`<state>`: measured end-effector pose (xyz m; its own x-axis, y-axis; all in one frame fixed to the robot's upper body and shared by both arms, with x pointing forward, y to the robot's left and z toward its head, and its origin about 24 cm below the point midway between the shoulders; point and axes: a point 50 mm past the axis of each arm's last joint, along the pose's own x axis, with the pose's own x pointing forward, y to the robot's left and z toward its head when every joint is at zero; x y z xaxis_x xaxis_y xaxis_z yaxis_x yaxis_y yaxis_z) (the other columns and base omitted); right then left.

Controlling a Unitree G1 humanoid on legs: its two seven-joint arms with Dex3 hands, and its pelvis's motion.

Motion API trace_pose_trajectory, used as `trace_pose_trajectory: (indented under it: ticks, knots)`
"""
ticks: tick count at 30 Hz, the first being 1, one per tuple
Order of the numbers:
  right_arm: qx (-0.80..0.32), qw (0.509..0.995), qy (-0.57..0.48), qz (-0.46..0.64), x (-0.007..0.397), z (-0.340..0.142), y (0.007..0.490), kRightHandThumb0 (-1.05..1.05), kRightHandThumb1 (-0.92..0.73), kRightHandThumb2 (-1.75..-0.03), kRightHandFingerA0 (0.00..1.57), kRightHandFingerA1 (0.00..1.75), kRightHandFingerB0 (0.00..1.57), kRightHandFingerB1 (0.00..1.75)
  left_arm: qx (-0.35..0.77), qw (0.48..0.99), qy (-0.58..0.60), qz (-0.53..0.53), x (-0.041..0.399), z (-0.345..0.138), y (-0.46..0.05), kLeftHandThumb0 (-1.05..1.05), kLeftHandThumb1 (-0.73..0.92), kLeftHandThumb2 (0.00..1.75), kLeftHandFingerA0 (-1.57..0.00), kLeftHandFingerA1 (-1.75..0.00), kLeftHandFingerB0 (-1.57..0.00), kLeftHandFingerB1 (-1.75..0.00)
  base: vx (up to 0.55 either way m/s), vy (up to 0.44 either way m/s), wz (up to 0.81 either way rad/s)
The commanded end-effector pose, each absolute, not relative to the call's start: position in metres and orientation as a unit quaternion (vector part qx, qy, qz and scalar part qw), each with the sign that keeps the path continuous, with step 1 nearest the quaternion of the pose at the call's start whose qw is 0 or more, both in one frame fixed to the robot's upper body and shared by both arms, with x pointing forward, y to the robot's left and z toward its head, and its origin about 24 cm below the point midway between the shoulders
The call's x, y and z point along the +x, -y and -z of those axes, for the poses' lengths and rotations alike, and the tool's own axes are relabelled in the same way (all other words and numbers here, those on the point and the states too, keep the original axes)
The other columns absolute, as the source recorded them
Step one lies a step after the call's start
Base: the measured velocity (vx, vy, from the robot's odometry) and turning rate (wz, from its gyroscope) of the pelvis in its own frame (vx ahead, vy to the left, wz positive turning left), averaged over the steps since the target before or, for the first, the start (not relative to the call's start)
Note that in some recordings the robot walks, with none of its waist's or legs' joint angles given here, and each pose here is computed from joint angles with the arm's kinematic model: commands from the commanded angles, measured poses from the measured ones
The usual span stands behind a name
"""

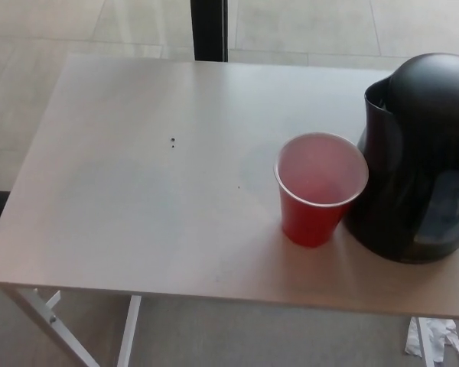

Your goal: The robot uses its right hand to lift up a kettle kept on the middle of the desk by its handle and tilt it into a glass kept next to it to pour out water

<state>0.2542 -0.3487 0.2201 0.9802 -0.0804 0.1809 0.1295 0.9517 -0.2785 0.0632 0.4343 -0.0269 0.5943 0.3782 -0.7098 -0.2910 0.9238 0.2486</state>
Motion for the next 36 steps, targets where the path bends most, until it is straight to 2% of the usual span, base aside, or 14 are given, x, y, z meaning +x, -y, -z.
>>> trace_pose_trajectory:
  ticks: [1, 2, 4, 5, 6, 19, 20, 22, 23, 32, 33, 34, 35, 36]
  knots:
    - [-0.153, 0.988, 0.028, -0.011, 0.269, -0.206, 0.328, -0.64, -0.64, -0.59, 0.09, 0.36, 0.03, 0.21, 0.051, 0.893, -0.406, -0.186, 0.063, 0.025, -0.435, -0.69, 0.66, 0.6, -0.49, -0.5, -0.33, -0.38, 0.0, 0.0, 0.0]
    - [-0.164, 0.986, 0.022, -0.016, 0.271, -0.203, 0.328, -0.63, -0.45, -0.88, 0.0, 0.46, 0.04, 0.3, 0.05, 0.893, -0.407, -0.186, 0.062, 0.026, -0.435, -0.7, 0.66, 0.6, -0.49, -0.5, -0.33, -0.37, 0.0, 0.0, 0.0]
    - [-0.186, 0.982, 0.013, -0.021, 0.275, -0.199, 0.325, -0.63, -0.45, -0.88, 0.0, 0.46, 0.03, 0.29, 0.048, 0.892, -0.409, -0.186, 0.061, 0.027, -0.435, -0.69, 0.66, 0.6, -0.48, -0.51, -0.32, -0.37, 0.0, 0.0, 0.0]
    - [-0.187, 0.982, 0.014, -0.022, 0.277, -0.198, 0.325, -0.62, -0.65, -0.59, 0.11, 0.37, 0.07, 0.22, 0.048, 0.892, -0.409, -0.186, 0.061, 0.027, -0.435, -0.68, 0.66, 0.6, -0.48, -0.51, -0.31, -0.37, 0.0, 0.0, 0.0]
    - [-0.193, 0.981, 0.014, -0.015, 0.279, -0.197, 0.325, -0.68, -0.46, -0.87, 0.03, 0.46, 0.02, 0.27, 0.044, 0.892, -0.409, -0.186, 0.061, 0.027, -0.436, -0.68, 0.67, 0.6, -0.48, -0.5, -0.31, -0.38, 0.0, 0.0, 0.0]
    - [-0.177, 0.984, -0.018, -0.009, 0.279, -0.19, 0.334, -0.6, -0.45, -0.87, 0.0, 0.45, 0.02, 0.29, 0.051, 0.892, -0.409, -0.183, 0.062, 0.024, -0.437, -0.69, 0.66, 0.6, -0.46, -0.48, -0.31, -0.37, 0.0, 0.0, 0.0]
    - [-0.177, 0.984, -0.023, -0.01, 0.279, -0.189, 0.333, -0.57, -0.66, -0.6, 0.09, 0.36, 0.05, 0.24, 0.051, 0.893, -0.408, -0.183, 0.061, 0.025, -0.436, -0.71, 0.66, 0.6, -0.46, -0.49, -0.31, -0.37, 0.0, 0.0, 0.0]
    - [-0.183, 0.983, -0.028, -0.01, 0.279, -0.188, 0.332, -0.55, -0.45, -0.87, 0.0, 0.46, 0.01, 0.31, 0.052, 0.893, -0.408, -0.182, 0.061, 0.025, -0.436, -0.71, 0.66, 0.59, -0.47, -0.49, -0.33, -0.37, 0.0, 0.0, 0.0]
    - [-0.193, 0.981, -0.035, -0.011, 0.28, -0.185, 0.331, -0.53, -0.66, -0.59, 0.13, 0.35, 0.04, 0.24, 0.049, 0.894, -0.407, -0.182, 0.061, 0.024, -0.436, -0.67, 0.66, 0.6, -0.48, -0.5, -0.33, -0.38, 0.0, 0.0, 0.0]
    - [-0.237, 0.969, -0.067, -0.022, 0.284, -0.168, 0.331, -0.71, -0.46, -0.8, 0.12, 0.47, 0.06, 0.34, 0.054, 0.894, -0.407, -0.177, 0.065, 0.022, -0.437, -0.66, 0.66, 0.6, -0.49, -0.49, -0.35, -0.39, 0.0, 0.0, 0.0]
    - [-0.233, 0.97, -0.069, -0.025, 0.284, -0.166, 0.33, -0.69, -0.43, -0.84, 0.12, 0.5, 0.01, 0.3, 0.054, 0.894, -0.408, -0.178, 0.065, 0.022, -0.437, -0.68, 0.51, 0.92, -0.44, -0.6, -0.28, -0.5, 0.0, 0.0, 0.0]
    - [-0.238, 0.968, -0.074, -0.028, 0.284, -0.163, 0.33, -0.68, -0.44, -0.84, 0.05, 0.47, 0.01, 0.28, 0.054, 0.894, -0.408, -0.178, 0.066, 0.023, -0.437, -0.72, 0.53, 0.92, -0.45, -0.6, -0.3, -0.51, 0.0, 0.0, 0.0]
    - [-0.241, 0.967, -0.077, -0.032, 0.284, -0.161, 0.33, -0.68, -0.43, -0.84, 0.11, 0.5, 0.01, 0.3, 0.053, 0.894, -0.407, -0.178, 0.066, 0.023, -0.437, -0.75, 0.53, 0.92, -0.47, -0.61, -0.32, -0.51, 0.0, 0.0, 0.0]
    - [-0.242, 0.966, -0.089, -0.034, 0.284, -0.155, 0.331, -0.67, -0.43, -0.83, 0.06, 0.48, 0.02, 0.33, 0.051, 0.895, -0.406, -0.178, 0.065, 0.023, -0.437, -0.68, 0.66, 0.6, -0.51, -0.53, -0.37, -0.4, 0.0, 0.0, 0.0]
